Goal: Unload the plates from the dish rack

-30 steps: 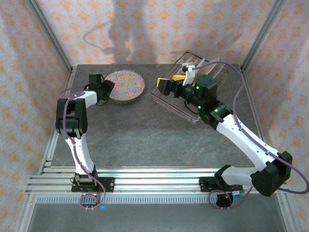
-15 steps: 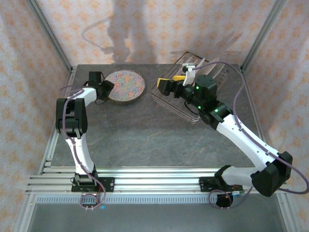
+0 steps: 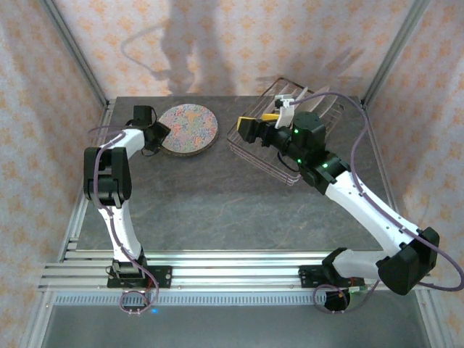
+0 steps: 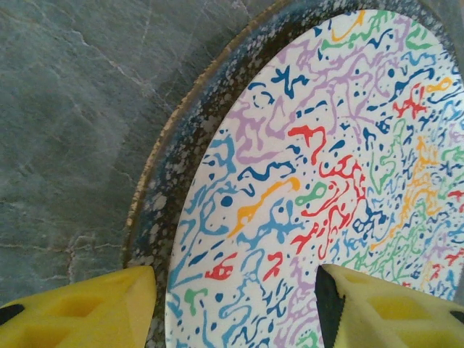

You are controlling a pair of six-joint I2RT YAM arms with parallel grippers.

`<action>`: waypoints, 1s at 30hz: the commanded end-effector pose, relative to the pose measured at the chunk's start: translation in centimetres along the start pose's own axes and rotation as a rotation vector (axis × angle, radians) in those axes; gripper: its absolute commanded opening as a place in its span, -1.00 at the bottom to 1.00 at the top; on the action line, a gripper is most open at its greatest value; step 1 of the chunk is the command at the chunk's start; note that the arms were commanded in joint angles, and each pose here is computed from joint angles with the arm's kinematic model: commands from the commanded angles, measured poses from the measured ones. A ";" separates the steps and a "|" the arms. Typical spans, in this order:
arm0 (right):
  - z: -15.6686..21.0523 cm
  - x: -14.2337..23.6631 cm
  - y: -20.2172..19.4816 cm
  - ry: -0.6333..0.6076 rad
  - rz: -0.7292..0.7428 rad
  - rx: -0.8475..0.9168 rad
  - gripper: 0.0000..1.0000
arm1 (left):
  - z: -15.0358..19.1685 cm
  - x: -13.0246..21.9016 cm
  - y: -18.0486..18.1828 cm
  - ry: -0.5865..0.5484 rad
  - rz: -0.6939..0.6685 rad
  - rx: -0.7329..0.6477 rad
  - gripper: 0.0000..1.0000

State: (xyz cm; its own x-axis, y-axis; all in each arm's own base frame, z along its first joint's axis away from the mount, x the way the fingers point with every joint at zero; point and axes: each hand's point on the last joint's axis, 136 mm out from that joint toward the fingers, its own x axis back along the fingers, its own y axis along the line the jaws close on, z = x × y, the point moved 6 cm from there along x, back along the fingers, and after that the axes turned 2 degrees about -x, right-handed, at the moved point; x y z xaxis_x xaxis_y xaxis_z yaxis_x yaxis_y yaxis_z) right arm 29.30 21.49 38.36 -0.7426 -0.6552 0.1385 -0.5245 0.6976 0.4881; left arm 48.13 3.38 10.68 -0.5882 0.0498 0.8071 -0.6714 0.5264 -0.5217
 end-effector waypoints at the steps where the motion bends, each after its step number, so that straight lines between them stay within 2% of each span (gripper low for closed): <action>1: -1.9 1.0 0.7 -0.060 0.024 0.003 0.88 | -0.6 1.3 0.9 -0.031 -0.081 -0.027 0.24; 6: -3.4 2.2 -0.1 -0.126 0.150 0.017 0.88 | -1.2 3.2 0.6 -0.065 -0.110 -0.039 0.24; 11: -6.1 5.1 -2.8 -0.198 0.517 0.076 0.77 | -2.2 7.8 -1.4 -0.137 -0.067 -0.027 0.26; 13: -7.4 6.7 -4.2 -0.214 0.685 0.047 0.74 | -2.4 9.8 -2.6 -0.165 -0.024 -0.017 0.26; 15: -8.4 8.2 -6.3 -0.174 0.838 -0.014 0.65 | -2.4 12.4 -4.3 -0.194 0.032 -0.014 0.27; 19: -9.4 10.1 -10.4 -0.089 1.038 -0.152 0.53 | -1.6 18.1 -8.7 -0.252 0.174 -0.049 0.28; 24: -9.3 10.3 -15.2 0.056 1.138 -0.291 0.52 | 2.7 24.9 -15.3 -0.253 0.433 -0.174 0.28; 30: -9.1 8.4 -20.2 0.141 1.075 -0.476 0.52 | 12.4 31.4 -20.8 -0.145 0.767 -0.413 0.34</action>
State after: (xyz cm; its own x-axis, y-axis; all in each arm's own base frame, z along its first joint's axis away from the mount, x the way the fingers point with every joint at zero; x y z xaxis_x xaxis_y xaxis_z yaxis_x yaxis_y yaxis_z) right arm 37.54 -0.65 38.26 -0.6785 0.2544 0.6892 0.5712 0.7726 0.2771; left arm 39.95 -13.10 41.14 -0.8998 0.3027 0.3144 -0.0440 0.6539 -0.7553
